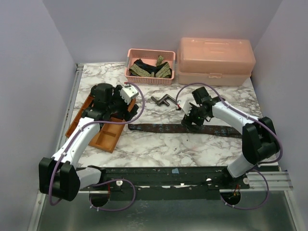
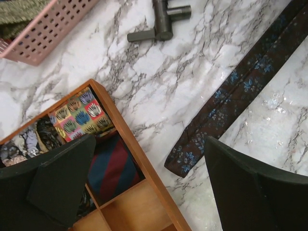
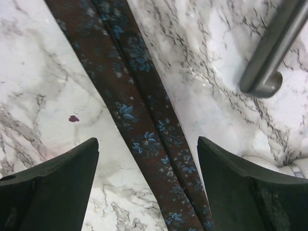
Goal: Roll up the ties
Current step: Flatten out the tie at the center of the board.
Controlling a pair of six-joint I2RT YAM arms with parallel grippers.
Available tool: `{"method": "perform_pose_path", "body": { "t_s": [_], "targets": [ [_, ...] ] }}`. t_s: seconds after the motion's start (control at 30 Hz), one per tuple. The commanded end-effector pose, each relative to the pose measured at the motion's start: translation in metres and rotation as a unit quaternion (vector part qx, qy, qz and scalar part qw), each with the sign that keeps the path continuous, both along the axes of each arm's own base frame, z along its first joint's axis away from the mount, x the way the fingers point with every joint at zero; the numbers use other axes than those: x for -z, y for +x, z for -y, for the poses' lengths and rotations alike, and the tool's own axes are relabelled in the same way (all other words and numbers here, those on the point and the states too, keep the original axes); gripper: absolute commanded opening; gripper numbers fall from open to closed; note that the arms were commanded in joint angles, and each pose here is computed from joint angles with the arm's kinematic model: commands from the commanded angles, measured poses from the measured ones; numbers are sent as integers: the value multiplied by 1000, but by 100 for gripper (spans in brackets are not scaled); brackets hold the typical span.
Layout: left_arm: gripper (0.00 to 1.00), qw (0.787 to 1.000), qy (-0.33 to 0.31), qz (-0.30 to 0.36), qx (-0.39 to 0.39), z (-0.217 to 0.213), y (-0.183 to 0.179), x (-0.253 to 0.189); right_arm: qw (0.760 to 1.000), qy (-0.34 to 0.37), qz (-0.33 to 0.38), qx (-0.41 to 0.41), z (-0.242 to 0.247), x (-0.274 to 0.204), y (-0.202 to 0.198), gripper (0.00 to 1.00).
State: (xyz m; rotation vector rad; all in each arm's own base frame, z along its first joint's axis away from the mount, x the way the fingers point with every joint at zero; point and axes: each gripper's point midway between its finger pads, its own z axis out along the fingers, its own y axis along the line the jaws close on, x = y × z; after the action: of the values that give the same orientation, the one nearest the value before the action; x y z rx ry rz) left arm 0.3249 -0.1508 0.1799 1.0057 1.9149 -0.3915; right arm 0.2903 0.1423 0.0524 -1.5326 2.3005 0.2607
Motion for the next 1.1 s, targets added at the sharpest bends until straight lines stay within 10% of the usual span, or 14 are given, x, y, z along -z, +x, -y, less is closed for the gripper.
{"method": "perform_pose_path", "body": {
  "t_s": [0.0, 0.4, 0.57, 0.8, 1.07],
  "targets": [
    [98, 997, -52, 58, 26, 15, 3, -37, 997, 55, -43, -33, -25, -3, -12, 87],
    [99, 998, -57, 18, 26, 15, -4, -26, 992, 58, -93, -65, -43, 32, -4, 80],
    [87, 998, -31, 8, 52, 12, -16, -10, 989, 40, -112, -84, -30, 46, -24, 50],
    [73, 983, 34, 15, 179, 16, -56, 24, 982, 46, -146, -107, -19, 44, -63, 34],
    [87, 930, 130, 33, 343, 54, -106, 69, 990, 52, -116, -59, -25, 13, -40, 45]
  ]
}}
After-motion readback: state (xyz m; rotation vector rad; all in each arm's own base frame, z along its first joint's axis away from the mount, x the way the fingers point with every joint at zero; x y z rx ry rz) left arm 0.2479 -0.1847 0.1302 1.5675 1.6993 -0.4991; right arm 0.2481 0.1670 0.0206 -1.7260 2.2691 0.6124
